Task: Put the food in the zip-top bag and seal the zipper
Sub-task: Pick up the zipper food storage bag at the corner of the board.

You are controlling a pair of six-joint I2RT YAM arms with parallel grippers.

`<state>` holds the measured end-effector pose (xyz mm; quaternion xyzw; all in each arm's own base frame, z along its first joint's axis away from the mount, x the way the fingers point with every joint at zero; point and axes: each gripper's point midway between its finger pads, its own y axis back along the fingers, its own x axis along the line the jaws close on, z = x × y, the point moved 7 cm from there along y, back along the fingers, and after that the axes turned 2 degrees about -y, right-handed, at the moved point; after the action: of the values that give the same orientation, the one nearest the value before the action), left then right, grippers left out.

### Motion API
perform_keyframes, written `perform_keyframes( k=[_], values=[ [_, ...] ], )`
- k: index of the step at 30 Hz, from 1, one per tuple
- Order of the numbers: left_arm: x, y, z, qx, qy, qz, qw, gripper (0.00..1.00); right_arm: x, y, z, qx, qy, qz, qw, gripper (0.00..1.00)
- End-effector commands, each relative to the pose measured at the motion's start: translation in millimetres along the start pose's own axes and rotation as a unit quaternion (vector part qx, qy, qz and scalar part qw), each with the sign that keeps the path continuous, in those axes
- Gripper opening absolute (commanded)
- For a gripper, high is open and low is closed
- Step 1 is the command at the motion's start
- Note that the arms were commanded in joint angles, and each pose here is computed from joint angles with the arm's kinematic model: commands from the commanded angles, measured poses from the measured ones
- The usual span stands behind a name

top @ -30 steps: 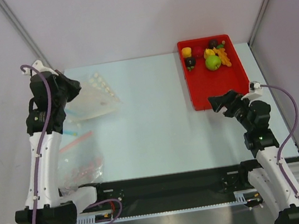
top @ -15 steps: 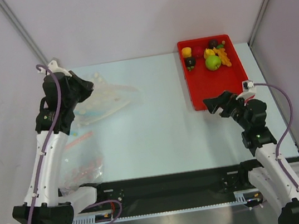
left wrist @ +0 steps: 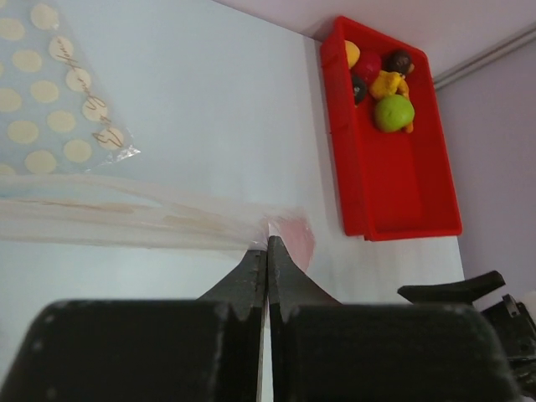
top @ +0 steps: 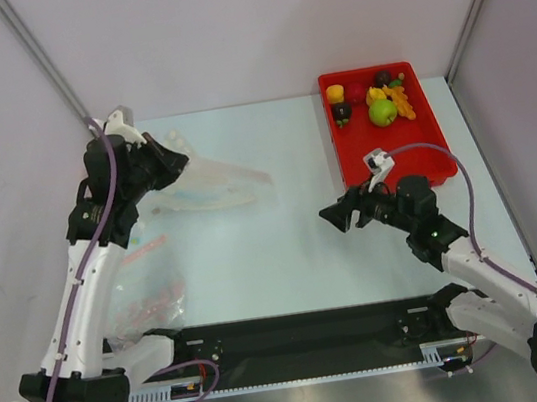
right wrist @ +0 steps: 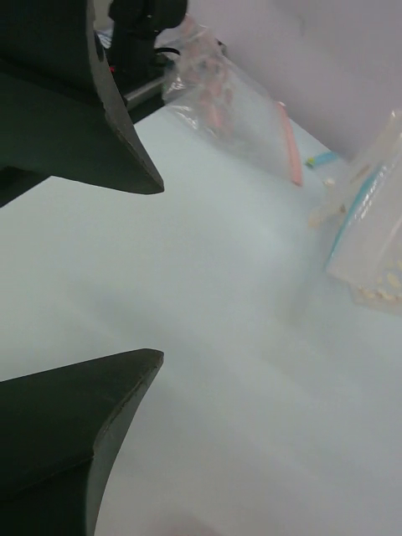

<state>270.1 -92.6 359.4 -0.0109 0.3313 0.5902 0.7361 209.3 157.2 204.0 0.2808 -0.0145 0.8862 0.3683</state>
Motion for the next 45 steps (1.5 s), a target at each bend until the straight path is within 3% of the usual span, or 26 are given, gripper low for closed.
perform_keyframes(
  k=[1,7,12,14,21,24,26,27,28,29,31,32,40,42,45],
  values=[
    [-16,26,-5,0.003,-0.040,-0.065,0.997,0.00,34,-11,22,-0.029,0.104,0.063,0.992,0.80],
    [-25,47,-27,0.050,-0.082,-0.114,0.989,0.00,66,-22,6,-0.015,0.210,0.080,0.974,0.79],
    [-25,58,-44,0.068,-0.090,-0.142,0.983,0.02,89,-31,-14,0.001,0.283,0.080,0.956,0.85],
    [-27,65,-48,0.071,-0.093,-0.159,0.980,0.01,86,-35,-16,-0.001,0.295,0.038,0.955,0.84],
    [-35,82,-64,0.081,-0.104,-0.194,0.972,0.02,89,-51,-24,0.017,0.317,0.001,0.948,0.79],
    [-36,85,-67,0.088,-0.108,-0.206,0.969,0.02,89,-52,-23,0.007,0.315,-0.014,0.949,0.84],
    [-37,85,-68,0.094,-0.110,-0.212,0.967,0.03,91,-52,-24,0.007,0.315,0.000,0.949,0.75],
    [-38,84,-68,0.097,-0.111,-0.212,0.966,0.04,92,-52,-25,0.009,0.315,0.004,0.949,0.61],
    [-37,84,-68,0.098,-0.113,-0.210,0.966,0.04,92,-53,-25,0.011,0.314,0.005,0.949,0.31],
    [-36,82,-67,0.096,-0.118,-0.204,0.967,0.05,93,-53,-25,0.013,0.315,0.005,0.949,0.21],
    [-32,78,-64,0.084,-0.121,-0.178,0.973,0.16,93,-52,-22,0.008,0.309,0.000,0.951,0.02],
    [-31,76,-62,0.078,-0.122,-0.170,0.975,0.19,92,-52,-23,0.007,0.307,-0.001,0.952,0.00],
    [-7,38,-68,0.013,-0.084,-0.085,0.993,0.67,87,-35,-8,-0.034,0.263,0.005,0.964,0.00],
    [-3,27,-75,0.022,-0.067,-0.076,0.995,0.79,79,-33,-2,-0.043,0.246,-0.004,0.968,0.00],
    [5,6,-97,0.059,-0.046,-0.075,0.994,0.90,67,-30,5,-0.049,0.216,-0.007,0.975,0.00]
  ],
)
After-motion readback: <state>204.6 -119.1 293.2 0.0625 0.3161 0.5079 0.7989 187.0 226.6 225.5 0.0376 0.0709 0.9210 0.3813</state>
